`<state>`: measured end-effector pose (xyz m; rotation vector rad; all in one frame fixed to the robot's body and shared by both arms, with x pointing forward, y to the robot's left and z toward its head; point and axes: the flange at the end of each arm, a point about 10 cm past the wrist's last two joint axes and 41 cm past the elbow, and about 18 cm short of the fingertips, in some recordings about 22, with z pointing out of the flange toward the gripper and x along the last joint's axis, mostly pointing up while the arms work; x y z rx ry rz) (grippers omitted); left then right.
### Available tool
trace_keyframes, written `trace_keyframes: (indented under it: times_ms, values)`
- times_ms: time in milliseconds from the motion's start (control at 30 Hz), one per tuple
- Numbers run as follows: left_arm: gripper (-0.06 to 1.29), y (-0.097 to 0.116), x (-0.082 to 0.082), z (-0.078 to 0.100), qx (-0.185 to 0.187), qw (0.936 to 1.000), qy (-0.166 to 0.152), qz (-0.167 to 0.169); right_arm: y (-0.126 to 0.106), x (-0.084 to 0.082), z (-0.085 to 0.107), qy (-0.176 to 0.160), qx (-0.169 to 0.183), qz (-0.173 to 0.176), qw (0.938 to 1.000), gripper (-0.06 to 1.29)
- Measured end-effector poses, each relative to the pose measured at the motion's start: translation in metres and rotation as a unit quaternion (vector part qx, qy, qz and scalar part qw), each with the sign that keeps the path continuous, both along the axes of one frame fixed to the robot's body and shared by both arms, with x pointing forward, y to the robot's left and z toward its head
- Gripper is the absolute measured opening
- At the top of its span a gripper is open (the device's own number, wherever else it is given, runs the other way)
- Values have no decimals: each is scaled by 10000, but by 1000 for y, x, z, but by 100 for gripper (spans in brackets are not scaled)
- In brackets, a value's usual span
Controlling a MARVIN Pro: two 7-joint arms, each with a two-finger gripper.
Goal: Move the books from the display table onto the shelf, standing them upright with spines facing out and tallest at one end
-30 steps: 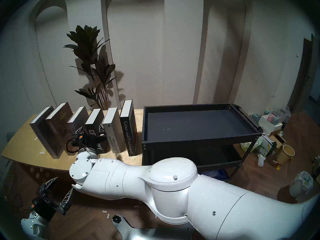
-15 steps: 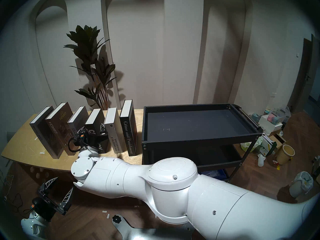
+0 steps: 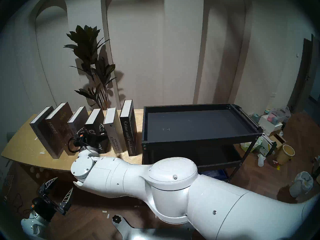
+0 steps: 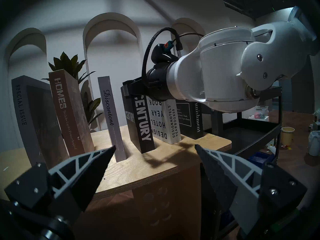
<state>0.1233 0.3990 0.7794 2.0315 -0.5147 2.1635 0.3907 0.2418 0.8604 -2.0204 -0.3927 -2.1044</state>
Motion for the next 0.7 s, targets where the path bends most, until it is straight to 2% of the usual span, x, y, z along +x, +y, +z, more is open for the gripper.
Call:
trace_keyframes:
  times_ms: [700]
  values:
    - [126,1,-1,-2,-8,10000,19,17,4,-1,4,94,-70,76,9999,123]
